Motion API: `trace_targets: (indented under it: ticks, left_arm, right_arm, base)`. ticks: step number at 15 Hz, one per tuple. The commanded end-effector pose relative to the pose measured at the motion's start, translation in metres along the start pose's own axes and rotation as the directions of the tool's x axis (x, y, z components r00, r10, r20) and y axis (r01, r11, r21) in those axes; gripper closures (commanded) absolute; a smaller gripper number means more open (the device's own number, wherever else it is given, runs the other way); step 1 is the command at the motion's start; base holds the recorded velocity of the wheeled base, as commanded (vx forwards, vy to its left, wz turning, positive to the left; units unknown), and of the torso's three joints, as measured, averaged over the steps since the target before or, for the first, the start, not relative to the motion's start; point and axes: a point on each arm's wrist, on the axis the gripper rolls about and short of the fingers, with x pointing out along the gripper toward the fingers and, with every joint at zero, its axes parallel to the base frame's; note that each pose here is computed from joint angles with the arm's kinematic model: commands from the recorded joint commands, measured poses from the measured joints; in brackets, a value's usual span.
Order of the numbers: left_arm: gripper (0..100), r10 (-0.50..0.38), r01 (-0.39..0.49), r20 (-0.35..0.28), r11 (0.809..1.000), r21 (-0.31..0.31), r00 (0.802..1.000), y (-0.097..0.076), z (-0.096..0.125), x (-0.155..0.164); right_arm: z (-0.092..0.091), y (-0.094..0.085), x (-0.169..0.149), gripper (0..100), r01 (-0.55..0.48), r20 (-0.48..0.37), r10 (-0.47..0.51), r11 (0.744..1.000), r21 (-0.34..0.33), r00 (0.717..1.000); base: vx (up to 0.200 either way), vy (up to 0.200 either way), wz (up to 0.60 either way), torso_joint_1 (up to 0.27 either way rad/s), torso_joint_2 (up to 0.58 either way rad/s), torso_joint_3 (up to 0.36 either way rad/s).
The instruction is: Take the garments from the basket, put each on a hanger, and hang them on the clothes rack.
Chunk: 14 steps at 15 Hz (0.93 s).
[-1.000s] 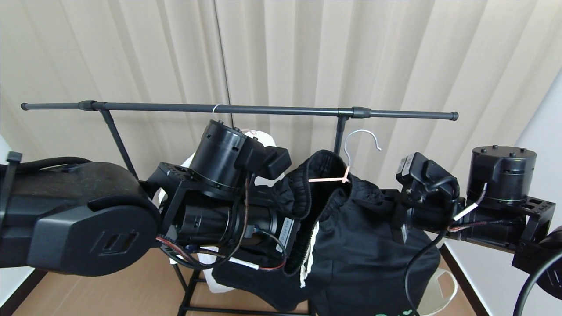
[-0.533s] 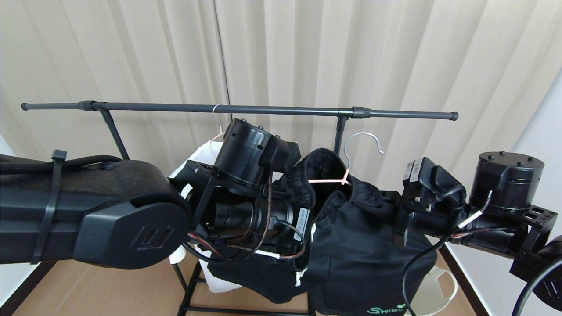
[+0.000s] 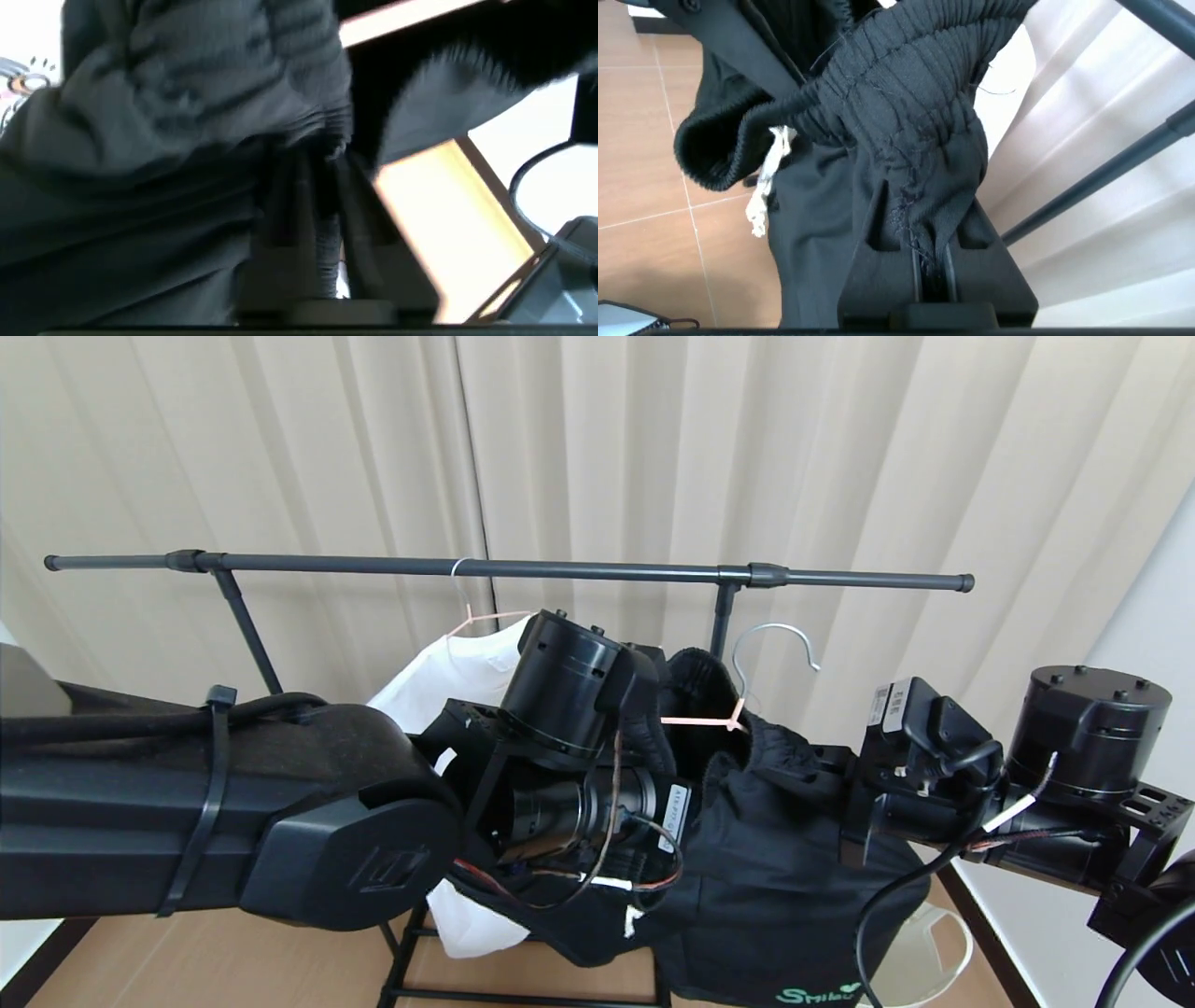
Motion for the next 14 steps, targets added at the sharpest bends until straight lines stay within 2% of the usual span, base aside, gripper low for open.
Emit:
trace_targets:
  ticks: [1, 3, 11, 14]
  left_arm:
    - [0, 0.001, -0.001, -0.004, 1.0, 0.003, 1.0, -0.001, -0.002, 0.001]
    - [0, 0.004, -0.004, -0.009, 1.0, 0.012, 1.0, -0.005, -0.004, -0.001]
    - [0, -0.034, 0.033, 0.033, 0.998, 0.049, 0.999, -0.013, -0.015, -0.057]
    - [0, -0.041, 0.034, 0.067, 0.994, 0.106, 0.997, -0.007, -0.019, -0.085]
  right_arm:
    - [0.0, 0.0, 0.0, 100, 0.0, -0.001, 0.0, 1.0, -0.001, 1.0]
    - [0.0, 0.0, 0.0, 100, 0.0, -0.001, 0.0, 1.0, -0.001, 1.0]
    - [-0.004, -0.001, 0.003, 100, -0.003, -0.014, 0.003, 1.0, 0.006, 1.0]
    - [-0.005, 0.0, 0.003, 100, -0.004, -0.016, 0.004, 1.0, 0.006, 1.0]
  base:
    - [0.0, 0.0, 0.0, 0.0, 0.0, 0.0]
    - [0.0, 0.0, 0.0, 0.0, 0.0, 0.0]
    - [0.0, 0.0, 0.0, 0.0, 0.0, 0.0]
    - [0.0, 0.0, 0.0, 0.0, 0.0, 0.0]
